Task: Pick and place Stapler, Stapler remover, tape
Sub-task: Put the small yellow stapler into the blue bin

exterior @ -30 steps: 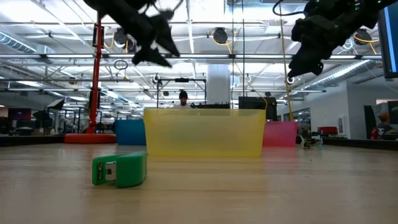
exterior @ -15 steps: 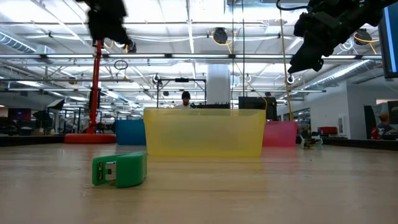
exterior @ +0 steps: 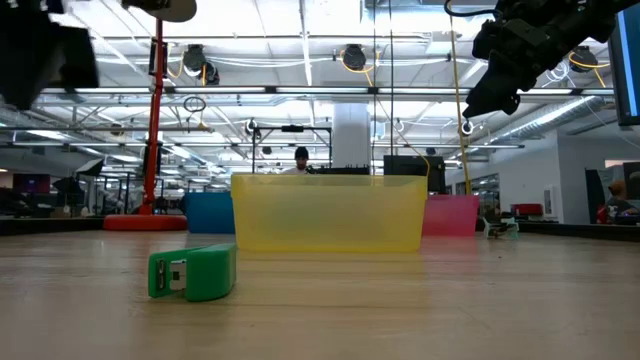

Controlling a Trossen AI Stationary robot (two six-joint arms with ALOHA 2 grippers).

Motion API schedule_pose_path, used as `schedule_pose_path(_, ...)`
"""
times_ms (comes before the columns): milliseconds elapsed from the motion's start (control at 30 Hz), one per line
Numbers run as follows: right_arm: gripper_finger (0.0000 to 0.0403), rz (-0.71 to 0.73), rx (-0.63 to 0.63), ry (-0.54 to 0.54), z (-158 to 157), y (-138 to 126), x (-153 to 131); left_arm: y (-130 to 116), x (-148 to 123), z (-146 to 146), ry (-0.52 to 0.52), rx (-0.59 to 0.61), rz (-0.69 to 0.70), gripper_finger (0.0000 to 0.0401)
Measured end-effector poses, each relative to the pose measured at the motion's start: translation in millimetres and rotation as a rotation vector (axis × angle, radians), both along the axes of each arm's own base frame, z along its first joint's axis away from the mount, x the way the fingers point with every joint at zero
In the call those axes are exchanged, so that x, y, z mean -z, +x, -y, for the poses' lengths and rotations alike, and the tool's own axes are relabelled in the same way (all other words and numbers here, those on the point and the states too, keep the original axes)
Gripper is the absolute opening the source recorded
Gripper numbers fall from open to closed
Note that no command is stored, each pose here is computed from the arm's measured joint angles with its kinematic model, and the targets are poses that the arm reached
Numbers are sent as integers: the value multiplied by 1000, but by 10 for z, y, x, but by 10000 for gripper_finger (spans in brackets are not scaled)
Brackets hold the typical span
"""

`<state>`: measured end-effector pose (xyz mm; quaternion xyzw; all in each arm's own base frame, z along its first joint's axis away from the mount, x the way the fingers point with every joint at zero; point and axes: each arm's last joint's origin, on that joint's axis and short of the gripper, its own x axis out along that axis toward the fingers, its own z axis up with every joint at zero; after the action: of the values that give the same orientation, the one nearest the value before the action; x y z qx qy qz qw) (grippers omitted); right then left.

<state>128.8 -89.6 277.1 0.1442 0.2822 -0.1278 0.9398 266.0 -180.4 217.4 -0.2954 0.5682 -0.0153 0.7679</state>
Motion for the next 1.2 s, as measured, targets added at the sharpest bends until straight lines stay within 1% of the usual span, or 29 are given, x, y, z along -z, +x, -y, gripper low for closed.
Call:
schedule_pose_path(100,164,5,0,-4,2,3,-5,33,114,113,-33,1,-21,227)
schedule_pose_path(167,164,11,0,-9,5,6,-10,24,189,167,-35,-13,-56,227)
schedule_pose_path(267,164,25,0,-20,11,14,-24,1,286,227,-30,-52,-112,227)
schedule_pose_path(467,164,43,3,-38,21,24,-43,3,412,294,-45,-134,-174,227)
schedule_pose_path(667,164,42,3,-38,21,24,-43,44,464,374,-88,-156,-154,227)
schedule_pose_path(933,164,39,-7,-52,21,24,-42,-6,525,427,-81,-193,-199,227)
schedule_pose_path(1000,164,39,-6,-53,21,24,-42,11,560,449,-91,-205,-202,227)
schedule_pose_path(1200,164,38,-7,-57,22,25,-43,23,713,483,-78,-243,-245,227)
